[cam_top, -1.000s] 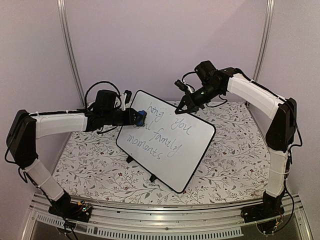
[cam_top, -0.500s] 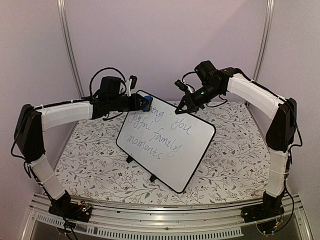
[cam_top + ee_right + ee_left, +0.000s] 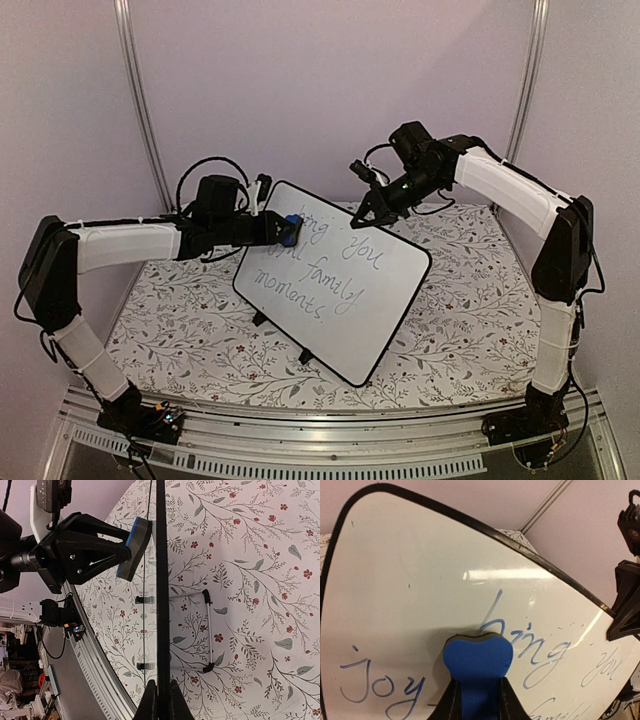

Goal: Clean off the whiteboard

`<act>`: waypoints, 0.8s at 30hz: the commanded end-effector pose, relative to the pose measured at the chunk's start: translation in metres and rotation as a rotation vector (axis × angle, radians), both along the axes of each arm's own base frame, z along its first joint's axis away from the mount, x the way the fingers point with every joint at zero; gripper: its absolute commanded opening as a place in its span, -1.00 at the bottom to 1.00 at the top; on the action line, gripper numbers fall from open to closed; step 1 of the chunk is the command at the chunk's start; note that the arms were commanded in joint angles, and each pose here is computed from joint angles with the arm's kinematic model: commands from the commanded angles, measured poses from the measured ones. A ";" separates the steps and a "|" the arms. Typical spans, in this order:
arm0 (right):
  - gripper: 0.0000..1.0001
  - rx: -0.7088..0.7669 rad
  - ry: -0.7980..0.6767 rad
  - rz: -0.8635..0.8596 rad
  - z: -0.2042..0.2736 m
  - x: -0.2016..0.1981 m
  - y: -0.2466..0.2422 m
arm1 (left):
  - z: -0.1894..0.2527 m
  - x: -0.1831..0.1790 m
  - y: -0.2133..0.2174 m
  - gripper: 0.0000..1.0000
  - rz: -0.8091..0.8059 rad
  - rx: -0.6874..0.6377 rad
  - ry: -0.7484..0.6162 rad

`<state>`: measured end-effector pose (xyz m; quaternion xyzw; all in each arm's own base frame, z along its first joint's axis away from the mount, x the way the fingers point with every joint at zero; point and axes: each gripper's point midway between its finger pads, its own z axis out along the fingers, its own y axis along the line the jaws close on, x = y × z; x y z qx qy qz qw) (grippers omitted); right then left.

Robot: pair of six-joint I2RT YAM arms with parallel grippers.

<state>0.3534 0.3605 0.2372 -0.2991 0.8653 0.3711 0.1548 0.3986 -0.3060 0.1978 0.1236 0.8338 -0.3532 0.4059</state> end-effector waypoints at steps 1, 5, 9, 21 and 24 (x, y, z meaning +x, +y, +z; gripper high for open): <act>-1.00 0.011 -0.109 0.065 0.023 -0.014 0.005 | -0.029 -0.020 -0.003 -1.00 -0.024 0.025 0.074; -1.00 0.009 -0.106 0.067 0.021 -0.014 0.005 | -0.022 -0.013 -0.007 -1.00 -0.027 0.030 0.055; -1.00 0.008 -0.108 0.068 0.022 -0.014 0.005 | 0.004 0.006 -0.016 -1.00 -0.025 0.021 -0.005; -1.00 0.010 -0.112 0.067 0.023 -0.013 0.005 | -0.021 0.007 -0.008 -1.00 0.005 0.077 0.062; -1.00 0.011 -0.109 0.070 0.022 -0.014 0.006 | -0.041 -0.009 0.002 -1.00 0.007 0.089 0.106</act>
